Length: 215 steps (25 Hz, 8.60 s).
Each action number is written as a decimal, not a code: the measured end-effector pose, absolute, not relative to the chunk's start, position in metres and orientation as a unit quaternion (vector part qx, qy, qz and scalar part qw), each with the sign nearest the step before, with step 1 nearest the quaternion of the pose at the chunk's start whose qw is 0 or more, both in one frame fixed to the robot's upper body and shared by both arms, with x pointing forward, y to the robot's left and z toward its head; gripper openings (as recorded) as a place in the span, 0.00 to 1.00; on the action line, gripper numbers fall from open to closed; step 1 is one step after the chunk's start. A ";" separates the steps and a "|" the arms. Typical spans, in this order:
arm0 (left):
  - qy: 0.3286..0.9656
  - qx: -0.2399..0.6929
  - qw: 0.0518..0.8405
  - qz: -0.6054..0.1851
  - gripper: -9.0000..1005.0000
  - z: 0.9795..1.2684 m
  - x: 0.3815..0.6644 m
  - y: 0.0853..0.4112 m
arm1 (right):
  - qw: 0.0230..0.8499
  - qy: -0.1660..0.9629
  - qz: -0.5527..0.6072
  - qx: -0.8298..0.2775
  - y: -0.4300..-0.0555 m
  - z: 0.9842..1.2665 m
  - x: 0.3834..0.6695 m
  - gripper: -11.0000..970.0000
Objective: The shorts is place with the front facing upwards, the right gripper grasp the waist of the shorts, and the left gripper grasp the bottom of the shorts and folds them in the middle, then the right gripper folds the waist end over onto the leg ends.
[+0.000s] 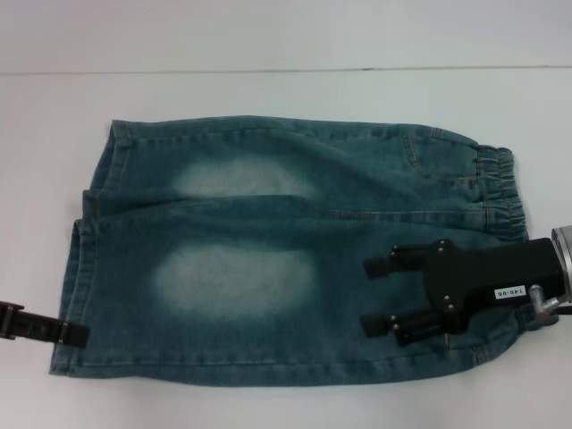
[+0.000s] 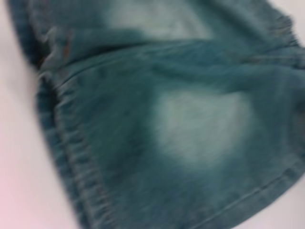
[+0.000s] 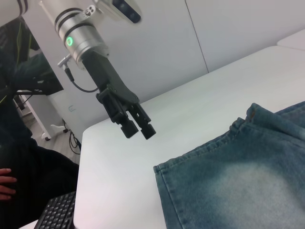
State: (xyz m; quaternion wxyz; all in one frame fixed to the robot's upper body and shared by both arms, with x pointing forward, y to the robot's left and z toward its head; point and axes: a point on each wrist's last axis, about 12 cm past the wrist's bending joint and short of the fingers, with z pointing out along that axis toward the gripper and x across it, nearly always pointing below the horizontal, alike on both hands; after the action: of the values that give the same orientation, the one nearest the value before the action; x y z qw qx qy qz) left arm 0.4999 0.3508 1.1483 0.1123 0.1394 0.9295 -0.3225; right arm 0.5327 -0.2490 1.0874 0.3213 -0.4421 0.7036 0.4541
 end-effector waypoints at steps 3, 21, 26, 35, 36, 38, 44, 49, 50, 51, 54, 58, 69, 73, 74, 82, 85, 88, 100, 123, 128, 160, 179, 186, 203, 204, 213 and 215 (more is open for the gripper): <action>0.942 0.121 0.095 -0.299 0.79 1.142 0.502 0.350 | 0.323 0.701 0.454 -0.446 -0.248 1.087 0.532 0.97; 0.964 0.060 0.044 -0.255 0.79 1.117 0.517 0.342 | 0.329 0.693 0.451 -0.456 -0.246 1.081 0.530 0.97; 0.966 0.057 0.048 -0.249 0.79 1.117 0.518 0.344 | 0.329 0.691 0.454 -0.456 -0.245 1.080 0.528 0.97; 0.965 0.054 0.044 -0.251 0.79 1.112 0.519 0.343 | 0.334 0.689 0.453 -0.457 -0.245 1.077 0.527 0.97; 0.965 0.054 0.044 -0.251 0.79 1.111 0.519 0.343 | 0.334 0.688 0.453 -0.457 -0.245 1.077 0.527 0.97; 0.965 0.054 0.043 -0.252 0.79 1.110 0.520 0.342 | 0.334 0.688 0.454 -0.458 -0.245 1.077 0.526 0.97; 0.965 0.057 0.043 -0.254 0.79 1.108 0.522 0.339 | 0.333 0.687 0.456 -0.458 -0.245 1.077 0.526 0.97; 0.965 0.057 0.044 -0.253 0.79 1.108 0.523 0.339 | 0.334 0.687 0.455 -0.458 -0.245 1.077 0.526 0.97; 0.965 0.057 0.044 -0.252 0.79 1.108 0.523 0.339 | 0.334 0.687 0.455 -0.458 -0.245 1.077 0.526 0.97; 0.965 0.057 0.044 -0.252 0.79 1.108 0.523 0.339 | 0.334 0.687 0.454 -0.458 -0.245 1.077 0.526 0.97; 0.965 0.056 0.044 -0.252 0.79 1.108 0.523 0.340 | 0.334 0.688 0.453 -0.457 -0.245 1.076 0.526 0.97; 0.965 0.056 0.044 -0.252 0.79 1.108 0.523 0.340 | 0.335 0.689 0.453 -0.457 -0.246 1.077 0.526 0.97; 0.964 0.058 0.033 -0.258 0.79 1.103 0.522 0.336 | 0.340 0.692 0.447 -0.454 -0.247 1.076 0.528 0.97; 0.964 0.059 0.032 -0.259 0.79 1.103 0.522 0.335 | 0.340 0.692 0.447 -0.454 -0.247 1.076 0.528 0.97; 0.963 0.059 0.032 -0.259 0.79 1.102 0.522 0.335 | 0.340 0.692 0.447 -0.453 -0.247 1.076 0.528 0.97; 0.963 0.062 0.040 -0.260 0.79 1.103 0.525 0.332 | 0.341 0.692 0.447 -0.453 -0.247 1.077 0.528 0.97; 0.963 0.062 0.043 -0.259 0.79 1.104 0.526 0.331 | 0.341 0.691 0.447 -0.454 -0.247 1.077 0.528 0.97; 0.963 0.063 0.046 -0.257 0.79 1.104 0.528 0.332 | 0.341 0.691 0.447 -0.453 -0.247 1.076 0.528 0.97; 0.959 0.101 0.035 -0.262 0.75 1.105 0.525 0.325 | 0.344 0.691 0.448 -0.451 -0.247 1.076 0.528 0.97; 0.957 0.116 0.043 -0.261 0.04 1.110 0.532 0.319 | 0.366 0.714 0.444 -0.399 -0.265 1.096 0.542 0.97; 0.954 0.120 0.066 -0.268 0.04 1.117 0.540 0.318 | 0.339 0.767 0.415 -0.353 -0.285 1.131 0.563 0.97; 0.945 0.152 0.128 -0.259 0.04 1.132 0.568 0.305 | 0.021 0.881 0.128 -0.455 -0.299 1.140 0.566 0.97; 0.944 0.155 0.123 -0.265 0.04 1.125 0.567 0.302 | 0.041 0.869 0.136 -0.474 -0.282 1.132 0.567 0.81; 0.943 0.157 0.123 -0.266 0.04 1.121 0.567 0.301 | 0.061 0.871 0.150 -0.463 -0.285 1.135 0.569 0.61; 0.939 0.157 0.128 -0.278 0.04 1.122 0.566 0.301 | 0.108 0.869 0.190 -0.444 -0.286 1.134 0.568 0.08; 0.937 0.156 0.132 -0.285 0.04 1.123 0.566 0.301 | 0.121 0.869 0.198 -0.437 -0.289 1.135 0.568 0.08; 0.926 0.114 0.181 -0.311 0.04 1.134 0.570 0.321 | 0.205 0.872 0.273 -0.351 -0.331 1.128 0.553 0.03; 0.924 0.108 0.193 -0.312 0.04 1.136 0.572 0.323 | 0.219 0.871 0.291 -0.329 -0.339 1.124 0.548 0.03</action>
State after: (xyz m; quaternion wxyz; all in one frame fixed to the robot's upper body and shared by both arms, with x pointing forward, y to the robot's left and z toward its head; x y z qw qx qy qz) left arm 0.5722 0.3228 1.1363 0.1926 0.1083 0.9241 -0.3120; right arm 0.5477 -0.3392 1.1243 0.2189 -0.3294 0.8711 0.2912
